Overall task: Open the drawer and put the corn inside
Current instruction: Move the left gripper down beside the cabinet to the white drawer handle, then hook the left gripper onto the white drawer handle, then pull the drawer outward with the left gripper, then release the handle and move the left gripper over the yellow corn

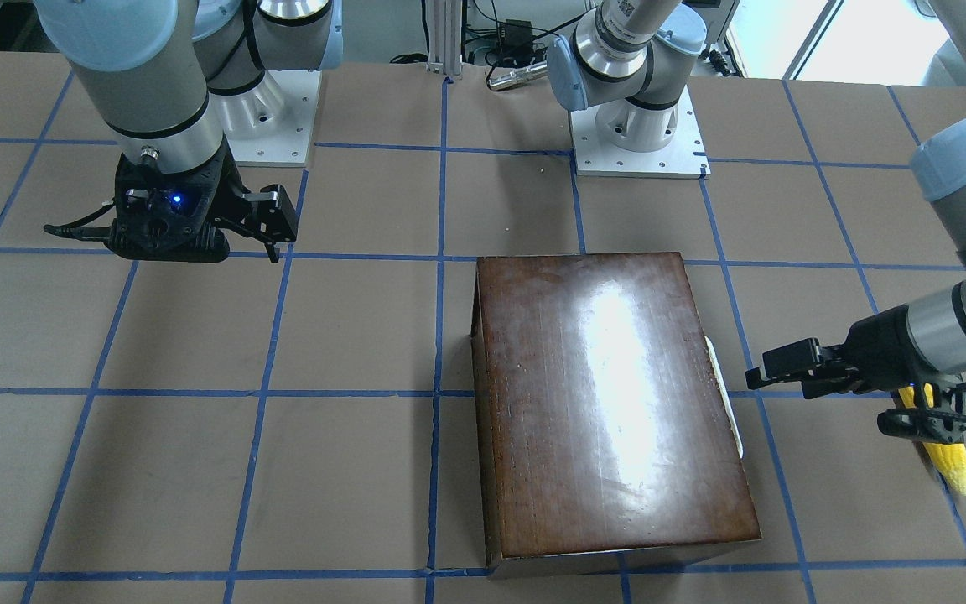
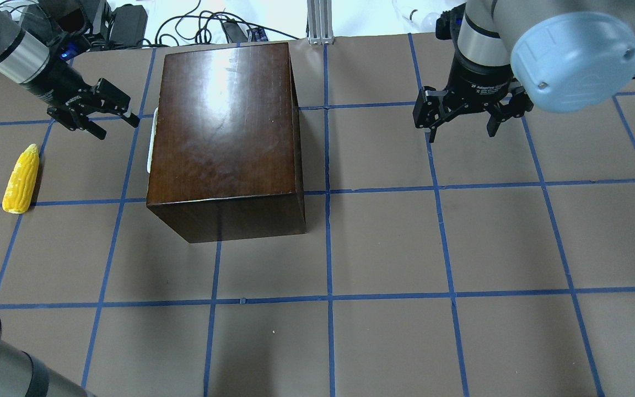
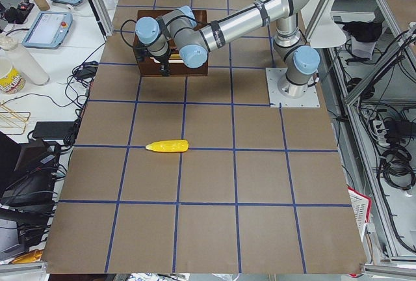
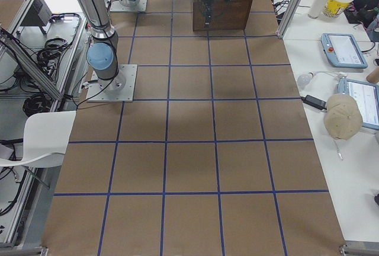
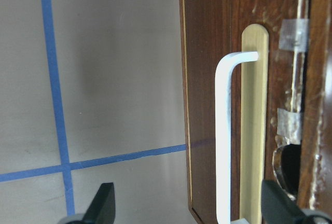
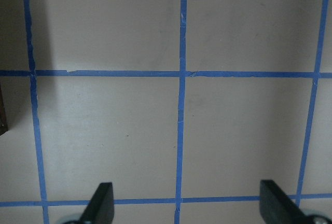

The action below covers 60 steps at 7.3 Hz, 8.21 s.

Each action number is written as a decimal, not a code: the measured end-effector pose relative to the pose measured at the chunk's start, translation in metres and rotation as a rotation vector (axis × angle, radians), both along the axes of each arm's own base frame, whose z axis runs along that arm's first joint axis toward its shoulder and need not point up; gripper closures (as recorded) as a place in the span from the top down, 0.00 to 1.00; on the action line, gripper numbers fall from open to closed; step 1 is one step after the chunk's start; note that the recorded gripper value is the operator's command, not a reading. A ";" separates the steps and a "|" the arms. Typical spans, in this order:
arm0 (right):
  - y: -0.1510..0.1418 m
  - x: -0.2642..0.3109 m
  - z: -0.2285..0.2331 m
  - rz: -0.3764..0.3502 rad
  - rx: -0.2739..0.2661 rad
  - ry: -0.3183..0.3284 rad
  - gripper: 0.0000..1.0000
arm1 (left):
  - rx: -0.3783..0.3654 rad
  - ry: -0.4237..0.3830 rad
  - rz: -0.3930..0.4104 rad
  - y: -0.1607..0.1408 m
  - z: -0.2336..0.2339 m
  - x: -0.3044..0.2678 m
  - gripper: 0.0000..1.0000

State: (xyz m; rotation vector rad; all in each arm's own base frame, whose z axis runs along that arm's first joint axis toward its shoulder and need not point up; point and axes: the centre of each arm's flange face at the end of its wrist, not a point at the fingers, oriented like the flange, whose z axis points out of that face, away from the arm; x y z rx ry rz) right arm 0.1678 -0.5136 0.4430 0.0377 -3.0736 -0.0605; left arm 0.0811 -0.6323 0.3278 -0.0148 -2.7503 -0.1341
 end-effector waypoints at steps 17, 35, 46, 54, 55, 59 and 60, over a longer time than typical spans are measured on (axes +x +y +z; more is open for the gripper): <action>0.000 0.000 0.000 0.000 0.000 0.000 1.00 | 0.068 0.090 -0.071 -0.007 -0.069 -0.010 1.00; 0.000 0.000 0.000 0.000 0.001 0.000 1.00 | 0.032 -0.005 -0.128 -0.011 -0.058 0.024 1.00; 0.000 0.000 0.000 0.000 0.001 0.000 1.00 | 0.014 -0.070 -0.176 -0.018 -0.048 0.058 1.00; 0.000 0.000 0.000 0.000 0.000 0.000 1.00 | -0.002 -0.088 -0.202 -0.019 -0.048 0.095 1.00; 0.000 0.000 0.000 0.000 0.000 0.000 1.00 | -0.006 -0.088 -0.208 -0.019 -0.050 0.101 1.00; 0.000 0.000 0.000 0.000 -0.001 0.000 1.00 | -0.002 -0.099 -0.218 -0.018 -0.053 0.116 1.00; 0.000 0.000 0.000 0.000 0.000 0.000 1.00 | -0.001 -0.099 -0.217 -0.018 -0.053 0.118 1.00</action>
